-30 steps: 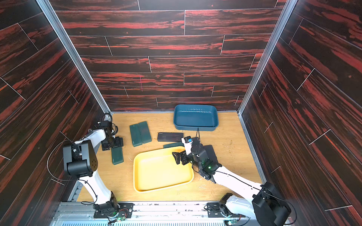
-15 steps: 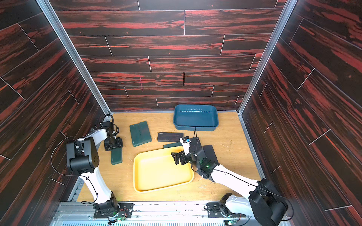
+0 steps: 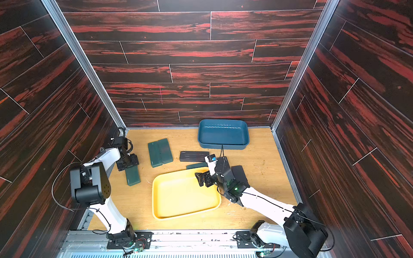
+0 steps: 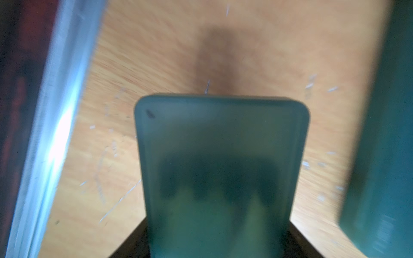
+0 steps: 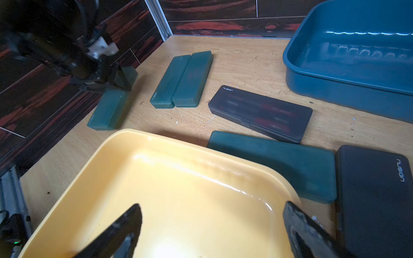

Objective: Place the pencil cases by color into the storage box
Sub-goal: Pick up the pencil case from the center of the board.

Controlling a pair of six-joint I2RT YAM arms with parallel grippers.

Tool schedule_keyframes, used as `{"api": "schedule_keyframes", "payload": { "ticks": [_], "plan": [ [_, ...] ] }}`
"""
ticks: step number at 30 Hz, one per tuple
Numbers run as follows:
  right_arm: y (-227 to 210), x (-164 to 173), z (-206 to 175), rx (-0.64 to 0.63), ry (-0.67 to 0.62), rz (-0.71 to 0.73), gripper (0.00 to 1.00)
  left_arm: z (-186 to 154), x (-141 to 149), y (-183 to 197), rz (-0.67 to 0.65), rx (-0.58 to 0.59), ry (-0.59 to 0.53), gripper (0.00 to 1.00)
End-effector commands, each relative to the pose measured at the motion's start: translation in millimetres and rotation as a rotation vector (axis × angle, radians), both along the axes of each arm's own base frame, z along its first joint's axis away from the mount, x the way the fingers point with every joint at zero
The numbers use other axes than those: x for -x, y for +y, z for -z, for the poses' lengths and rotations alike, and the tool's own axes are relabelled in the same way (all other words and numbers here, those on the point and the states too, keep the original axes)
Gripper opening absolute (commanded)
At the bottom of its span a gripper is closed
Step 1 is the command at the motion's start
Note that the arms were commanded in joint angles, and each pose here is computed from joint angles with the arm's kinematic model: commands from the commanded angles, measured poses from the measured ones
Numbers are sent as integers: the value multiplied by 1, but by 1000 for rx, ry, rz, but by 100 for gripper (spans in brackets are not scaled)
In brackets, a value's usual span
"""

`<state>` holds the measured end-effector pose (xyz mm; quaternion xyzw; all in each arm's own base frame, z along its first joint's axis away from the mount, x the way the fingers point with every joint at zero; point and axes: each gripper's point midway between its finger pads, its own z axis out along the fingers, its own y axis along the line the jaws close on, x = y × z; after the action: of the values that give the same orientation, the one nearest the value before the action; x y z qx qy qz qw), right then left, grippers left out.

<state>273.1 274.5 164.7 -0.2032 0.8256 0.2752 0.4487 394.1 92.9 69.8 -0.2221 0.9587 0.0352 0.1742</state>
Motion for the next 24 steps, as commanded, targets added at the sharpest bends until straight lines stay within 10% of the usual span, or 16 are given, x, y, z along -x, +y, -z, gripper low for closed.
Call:
{"api": "schedule_keyframes", "payload": {
  "ticks": [1,24],
  "plan": [
    [1,-4,2,17,22,21,99,-35,9,-9,-26,-16,-53,56],
    [-11,-19,-2,85,19,121,99,-120,90,-119,106,51,-196,56]
  ]
}}
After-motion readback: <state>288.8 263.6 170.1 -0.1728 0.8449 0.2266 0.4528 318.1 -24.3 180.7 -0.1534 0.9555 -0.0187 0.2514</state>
